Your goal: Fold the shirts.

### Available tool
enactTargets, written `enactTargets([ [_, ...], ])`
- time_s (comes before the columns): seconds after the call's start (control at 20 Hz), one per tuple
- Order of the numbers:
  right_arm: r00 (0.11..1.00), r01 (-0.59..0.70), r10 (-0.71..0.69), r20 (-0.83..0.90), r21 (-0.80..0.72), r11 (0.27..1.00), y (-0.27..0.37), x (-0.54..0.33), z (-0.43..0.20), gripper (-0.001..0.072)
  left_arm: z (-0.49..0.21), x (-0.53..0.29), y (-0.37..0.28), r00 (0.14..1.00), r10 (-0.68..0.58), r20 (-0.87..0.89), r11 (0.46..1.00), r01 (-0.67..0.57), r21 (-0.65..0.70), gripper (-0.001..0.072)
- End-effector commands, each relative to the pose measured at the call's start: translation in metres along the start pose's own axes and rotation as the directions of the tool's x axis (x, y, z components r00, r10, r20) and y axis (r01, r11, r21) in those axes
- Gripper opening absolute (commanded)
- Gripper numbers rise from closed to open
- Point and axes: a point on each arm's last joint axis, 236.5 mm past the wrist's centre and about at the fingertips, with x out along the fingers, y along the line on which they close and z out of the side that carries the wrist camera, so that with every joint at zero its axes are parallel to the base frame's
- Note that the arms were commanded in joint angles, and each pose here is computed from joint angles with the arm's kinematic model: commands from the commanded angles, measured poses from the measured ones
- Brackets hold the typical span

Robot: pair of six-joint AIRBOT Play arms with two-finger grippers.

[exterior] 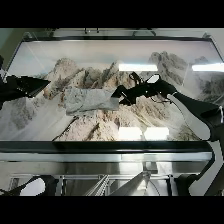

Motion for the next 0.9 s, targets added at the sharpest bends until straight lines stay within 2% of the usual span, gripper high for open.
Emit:
enactTargets([
  [0.0, 0.999, -0.048, 0.049, 0.02, -0.014, 0.999, 0.014, 0.018, -0.001, 0.0595, -0.002, 0.002, -0.001, 1.0, -0.003, -0.008, 1.0, 0.003, 0.003, 0.0],
  [0.25, 0.998, -0.059, 0.059, -0.005, -0.032, 0.998, 0.028, 0.034, -0.017, 0.0559, -0.002, 0.002, -0.002, 1.0, -0.006, -0.011, 1.0, 0.006, 0.003, 0.0],
  [0.3, 0.997, -0.075, 0.075, -0.008, -0.032, 0.997, 0.033, 0.036, -0.019, 0.0266, -0.003, 0.002, -0.002, 1.0, -0.007, -0.012, 1.0, 0.008, 0.003, 0.0],
  [0.35, 0.994, -0.107, 0.107, -0.007, -0.051, 0.993, 0.042, 0.035, -0.019, 0.0025, -0.004, 0.002, -0.003, 1.0, -0.012, -0.017, 1.0, 0.012, 0.002, 0.0],
  [0.45, 0.984, -0.181, 0.18, -0.012, -0.064, 0.982, 0.061, 0.03, -0.021, 0.0015, -0.007, 0.002, -0.006, 0.999, -0.023, -0.029, 1.0, 0.023, 0.002, 0.0],
  [0.6, 0.975, -0.219, 0.223, 0.02, -0.12, 0.968, 0.087, -0.004, -0.012, 0.0013, -0.008, 0.002, -0.007, 0.999, -0.03, -0.036, 1.0, 0.03, 0.002, 0.0],
  [0.75, 0.952, -0.255, 0.286, 0.108, -0.232, 0.939, 0.123, -0.096, 0.009, 0.0013, -0.009, 0.002, -0.007, 0.999, -0.027, -0.04, 1.0, 0.027, 0.002, 0.0],
  [0.85, 0.942, -0.198, 0.264, 0.208, -0.289, 0.936, 0.13, -0.175, 0.019, 0.0013, -0.011, 0.002, -0.007, 0.999, -0.028, -0.046, 1.0, 0.028, 0.001, 0.0],
])
